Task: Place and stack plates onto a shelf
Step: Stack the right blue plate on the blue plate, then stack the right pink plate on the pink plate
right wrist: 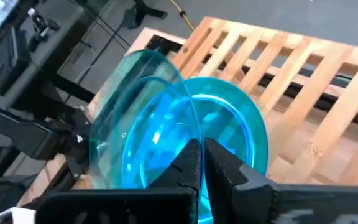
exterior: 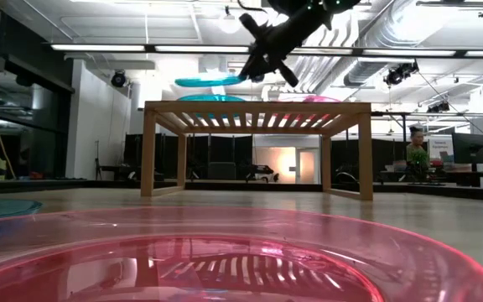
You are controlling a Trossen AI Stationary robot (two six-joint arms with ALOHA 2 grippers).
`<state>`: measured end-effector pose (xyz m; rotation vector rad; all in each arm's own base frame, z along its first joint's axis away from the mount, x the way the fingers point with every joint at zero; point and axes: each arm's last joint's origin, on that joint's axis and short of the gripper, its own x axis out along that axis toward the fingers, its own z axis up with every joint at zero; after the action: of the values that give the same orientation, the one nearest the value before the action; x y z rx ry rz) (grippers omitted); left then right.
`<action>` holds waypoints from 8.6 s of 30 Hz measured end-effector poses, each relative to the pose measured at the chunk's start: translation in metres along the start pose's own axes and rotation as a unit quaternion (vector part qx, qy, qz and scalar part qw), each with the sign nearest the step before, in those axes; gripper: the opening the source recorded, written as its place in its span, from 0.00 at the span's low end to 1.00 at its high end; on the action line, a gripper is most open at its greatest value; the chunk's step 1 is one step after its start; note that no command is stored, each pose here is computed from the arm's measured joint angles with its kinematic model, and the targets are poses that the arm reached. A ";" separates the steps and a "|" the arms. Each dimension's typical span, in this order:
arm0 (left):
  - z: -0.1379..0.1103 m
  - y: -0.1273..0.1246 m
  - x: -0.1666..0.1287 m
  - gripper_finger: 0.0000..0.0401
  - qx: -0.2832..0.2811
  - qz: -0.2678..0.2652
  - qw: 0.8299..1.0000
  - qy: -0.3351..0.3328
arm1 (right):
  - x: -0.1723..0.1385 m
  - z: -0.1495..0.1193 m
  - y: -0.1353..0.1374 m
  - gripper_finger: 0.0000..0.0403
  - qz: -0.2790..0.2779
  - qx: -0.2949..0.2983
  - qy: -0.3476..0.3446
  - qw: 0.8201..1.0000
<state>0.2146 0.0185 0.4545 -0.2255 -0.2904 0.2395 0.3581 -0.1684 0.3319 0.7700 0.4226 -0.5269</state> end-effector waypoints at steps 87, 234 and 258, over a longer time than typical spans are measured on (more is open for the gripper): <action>-0.032 0.004 0.014 0.00 0.015 0.022 0.994 0.103 | -0.207 -0.269 -0.016 0.59 0.006 -0.092 0.490 0.867; -0.008 0.014 0.010 0.00 0.001 0.055 0.998 0.016 | -0.134 -0.091 -0.074 0.02 -0.161 0.094 -0.156 0.970; -0.009 0.014 0.010 0.00 0.006 0.062 0.998 0.019 | -0.154 -0.121 -0.025 0.10 0.035 -0.100 0.018 0.994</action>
<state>0.2234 0.0330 0.4449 -0.2367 -0.2383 0.3594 0.2012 -0.0485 0.3231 0.6000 0.4712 -0.3986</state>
